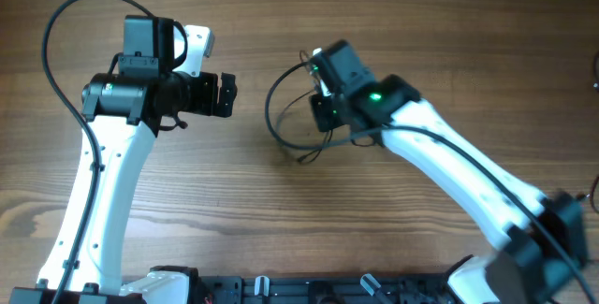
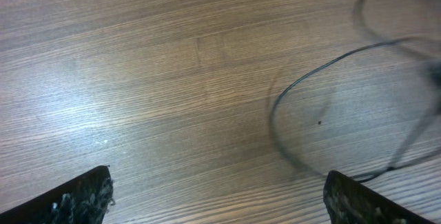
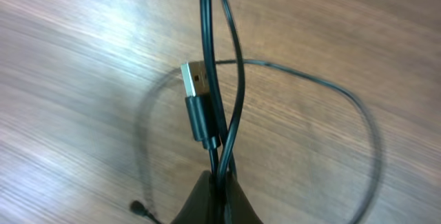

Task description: Untangle cables

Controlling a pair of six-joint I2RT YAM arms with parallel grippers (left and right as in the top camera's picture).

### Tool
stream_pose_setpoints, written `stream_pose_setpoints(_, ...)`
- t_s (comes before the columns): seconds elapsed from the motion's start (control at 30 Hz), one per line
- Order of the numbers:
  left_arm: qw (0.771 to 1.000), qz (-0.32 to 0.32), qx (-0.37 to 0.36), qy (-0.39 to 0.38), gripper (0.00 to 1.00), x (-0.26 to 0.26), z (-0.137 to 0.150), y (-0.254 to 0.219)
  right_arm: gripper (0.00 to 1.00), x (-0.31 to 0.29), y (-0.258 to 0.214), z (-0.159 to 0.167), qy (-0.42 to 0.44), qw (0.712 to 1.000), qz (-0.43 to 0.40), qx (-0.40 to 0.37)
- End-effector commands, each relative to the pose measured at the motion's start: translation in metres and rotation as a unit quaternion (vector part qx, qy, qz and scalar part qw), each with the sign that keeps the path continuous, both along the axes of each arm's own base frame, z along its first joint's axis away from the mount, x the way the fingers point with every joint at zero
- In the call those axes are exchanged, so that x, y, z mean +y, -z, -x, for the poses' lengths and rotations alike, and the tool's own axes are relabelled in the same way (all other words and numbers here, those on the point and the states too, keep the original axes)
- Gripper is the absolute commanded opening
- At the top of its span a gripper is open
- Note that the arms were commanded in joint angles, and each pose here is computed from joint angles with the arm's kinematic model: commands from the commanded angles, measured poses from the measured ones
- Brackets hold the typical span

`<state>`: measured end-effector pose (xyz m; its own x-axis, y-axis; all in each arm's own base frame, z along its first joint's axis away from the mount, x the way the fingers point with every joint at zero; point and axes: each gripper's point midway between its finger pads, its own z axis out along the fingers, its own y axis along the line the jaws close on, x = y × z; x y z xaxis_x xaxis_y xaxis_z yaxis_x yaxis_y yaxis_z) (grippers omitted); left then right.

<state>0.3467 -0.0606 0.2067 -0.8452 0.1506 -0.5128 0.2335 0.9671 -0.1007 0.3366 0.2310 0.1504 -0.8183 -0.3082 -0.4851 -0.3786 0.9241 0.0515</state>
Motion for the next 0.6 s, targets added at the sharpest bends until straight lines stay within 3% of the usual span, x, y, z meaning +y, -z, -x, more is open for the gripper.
stream_pose_setpoints(0.0, 1.000, 0.011, -0.008, 0.011, 1.00, -0.003, 0.002, -0.005, 0.04, -0.020, -0.035, 0.007, 0.038, 0.999, 0.002, -0.032)
stream_pose_setpoints(0.3, 0.999, 0.040, -0.014, 0.031, 1.00, -0.017, 0.002, -0.010, 0.04, -0.076, -0.071, 0.033, 0.120, 0.992, 0.012, -0.038)
stream_pose_setpoints(0.57, 0.995, 0.080, -0.004, 0.061, 1.00, -0.036, 0.009, -0.012, 0.04, -0.148, -0.109, 0.018, 0.222, 0.970, -0.013, -0.094)
